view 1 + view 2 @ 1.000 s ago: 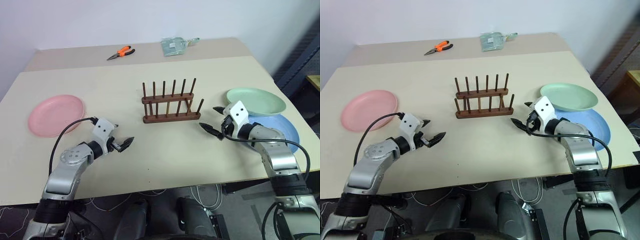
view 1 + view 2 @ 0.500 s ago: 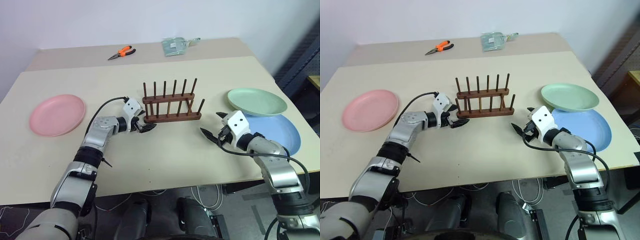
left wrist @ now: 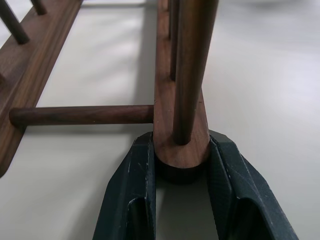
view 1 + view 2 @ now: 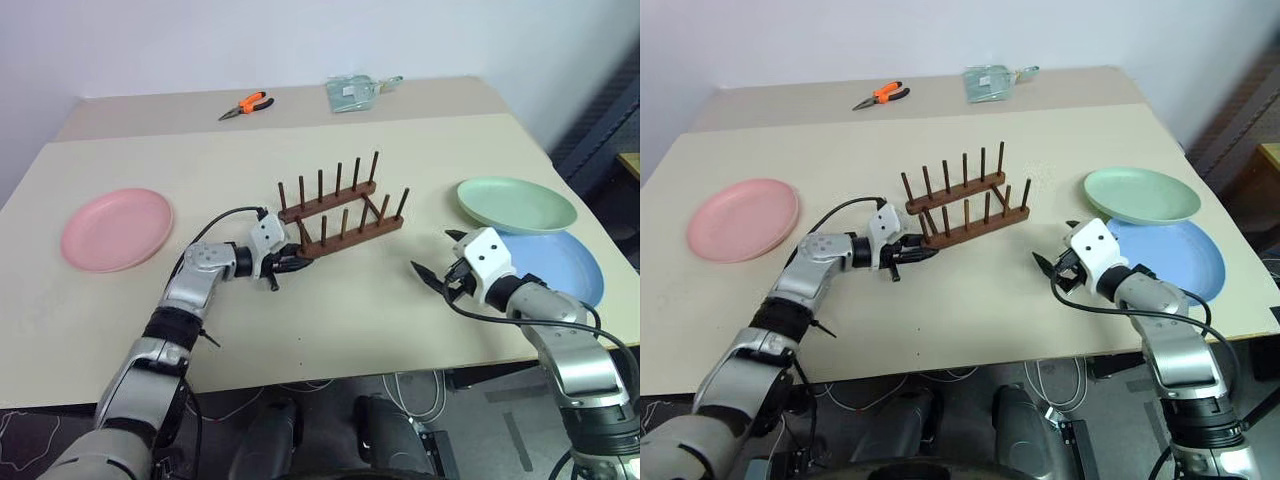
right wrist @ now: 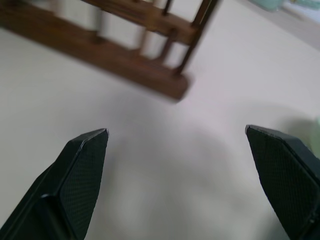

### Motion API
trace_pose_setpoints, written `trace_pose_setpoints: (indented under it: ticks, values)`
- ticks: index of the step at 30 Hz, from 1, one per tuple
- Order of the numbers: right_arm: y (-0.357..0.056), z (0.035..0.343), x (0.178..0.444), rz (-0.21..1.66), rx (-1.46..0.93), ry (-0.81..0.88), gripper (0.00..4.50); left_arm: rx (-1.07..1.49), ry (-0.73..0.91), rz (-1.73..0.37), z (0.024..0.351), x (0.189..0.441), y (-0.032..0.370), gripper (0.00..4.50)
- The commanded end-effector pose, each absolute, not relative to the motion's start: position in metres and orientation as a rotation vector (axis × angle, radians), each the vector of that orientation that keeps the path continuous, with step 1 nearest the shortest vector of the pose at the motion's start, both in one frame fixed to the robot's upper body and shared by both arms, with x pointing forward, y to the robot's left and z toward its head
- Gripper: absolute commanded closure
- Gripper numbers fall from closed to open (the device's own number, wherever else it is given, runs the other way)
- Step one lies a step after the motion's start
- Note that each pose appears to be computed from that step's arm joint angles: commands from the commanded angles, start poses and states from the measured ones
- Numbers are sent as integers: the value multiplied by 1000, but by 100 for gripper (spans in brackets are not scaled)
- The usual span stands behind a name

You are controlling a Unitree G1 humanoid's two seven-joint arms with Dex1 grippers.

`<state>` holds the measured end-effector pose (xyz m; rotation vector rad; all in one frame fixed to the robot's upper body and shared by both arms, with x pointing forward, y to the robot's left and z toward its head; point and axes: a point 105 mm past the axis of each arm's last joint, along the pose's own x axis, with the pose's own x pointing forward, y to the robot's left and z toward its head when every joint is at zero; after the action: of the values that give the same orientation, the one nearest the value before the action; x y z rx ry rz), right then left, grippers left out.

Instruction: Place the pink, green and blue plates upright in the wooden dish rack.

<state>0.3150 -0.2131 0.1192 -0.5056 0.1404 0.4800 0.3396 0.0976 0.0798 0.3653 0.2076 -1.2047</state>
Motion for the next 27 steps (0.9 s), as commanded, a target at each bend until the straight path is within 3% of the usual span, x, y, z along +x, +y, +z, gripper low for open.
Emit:
trace_pose_setpoints:
  ticks: [1,7,9,12,15,18,23,27]
  values:
    - [-234,134,320,435,-561,115,0,364,246,-1309,83,309,96,325]
    - [-245,129,312,486,-576,167,0,450,354,-1174,67,303,131,40]
    - [-238,126,304,555,-553,185,26,455,394,-1108,63,302,148,36]
    - [-222,120,288,680,-508,222,135,435,451,-1056,63,294,167,35]
    - [-198,111,272,804,-485,254,295,350,503,-1127,65,264,167,121]
    - [-180,99,269,853,-482,267,445,277,496,-1208,64,244,141,265]
    - [-180,85,278,802,-513,307,445,257,455,-1236,59,244,104,265]
    - [-180,82,289,760,-568,294,445,321,407,-1125,50,267,92,265]
